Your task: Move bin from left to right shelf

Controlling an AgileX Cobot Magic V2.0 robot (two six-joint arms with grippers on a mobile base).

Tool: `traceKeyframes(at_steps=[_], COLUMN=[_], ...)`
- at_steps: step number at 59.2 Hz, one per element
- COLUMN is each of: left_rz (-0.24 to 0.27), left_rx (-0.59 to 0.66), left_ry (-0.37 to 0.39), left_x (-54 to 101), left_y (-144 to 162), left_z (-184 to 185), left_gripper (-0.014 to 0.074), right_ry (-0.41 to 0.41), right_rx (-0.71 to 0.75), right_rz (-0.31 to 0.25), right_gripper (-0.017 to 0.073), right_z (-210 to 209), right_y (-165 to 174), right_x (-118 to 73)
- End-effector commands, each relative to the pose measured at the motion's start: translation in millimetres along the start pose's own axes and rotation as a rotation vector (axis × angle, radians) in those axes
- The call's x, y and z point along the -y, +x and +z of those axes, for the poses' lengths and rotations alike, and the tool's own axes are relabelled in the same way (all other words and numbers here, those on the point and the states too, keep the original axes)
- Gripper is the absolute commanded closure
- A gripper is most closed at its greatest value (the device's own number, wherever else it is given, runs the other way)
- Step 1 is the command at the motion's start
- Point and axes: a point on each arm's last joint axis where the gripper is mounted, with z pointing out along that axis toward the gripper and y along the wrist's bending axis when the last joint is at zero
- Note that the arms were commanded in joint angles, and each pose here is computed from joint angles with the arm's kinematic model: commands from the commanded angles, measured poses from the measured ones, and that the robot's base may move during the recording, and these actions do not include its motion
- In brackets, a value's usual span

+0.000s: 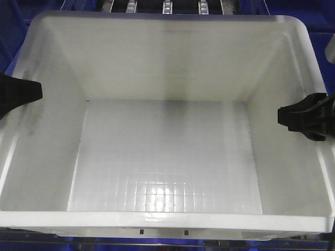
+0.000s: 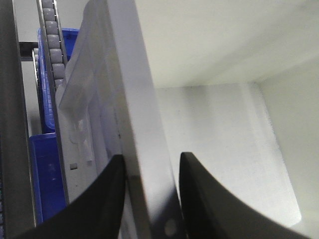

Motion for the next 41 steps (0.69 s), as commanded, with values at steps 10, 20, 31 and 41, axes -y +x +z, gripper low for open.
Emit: traceKeyframes(at_steps=[10, 20, 31, 41], left_rz=[-0.064, -0.064, -0.064, -0.064], left_rx=[0.129, 0.129, 0.129, 0.129], left_ry=[0.134, 0.134, 0.134, 0.134], left_x=[19.9, 19.9, 19.9, 19.9], left_y=[-15.9, -15.9, -15.9, -15.9], left_z=[-12.8, -12.8, -12.8, -12.8], left_gripper=[0.0600, 0.0600, 0.0600, 0.0600], right_ry=[-0.102, -0.102, -0.102, -0.102], right_rx=[0.180, 0.180, 0.180, 0.180], right_rz=[0.064, 0.064, 0.064, 0.064], right_gripper=[0.0564, 0.0564, 0.0564, 0.0564], right_z=[-13.3, -13.3, -13.3, -13.3], right_y=[-20.6, -20.6, -20.6, -20.6], right_x=[-13.0, -13.0, -13.0, -13.0])
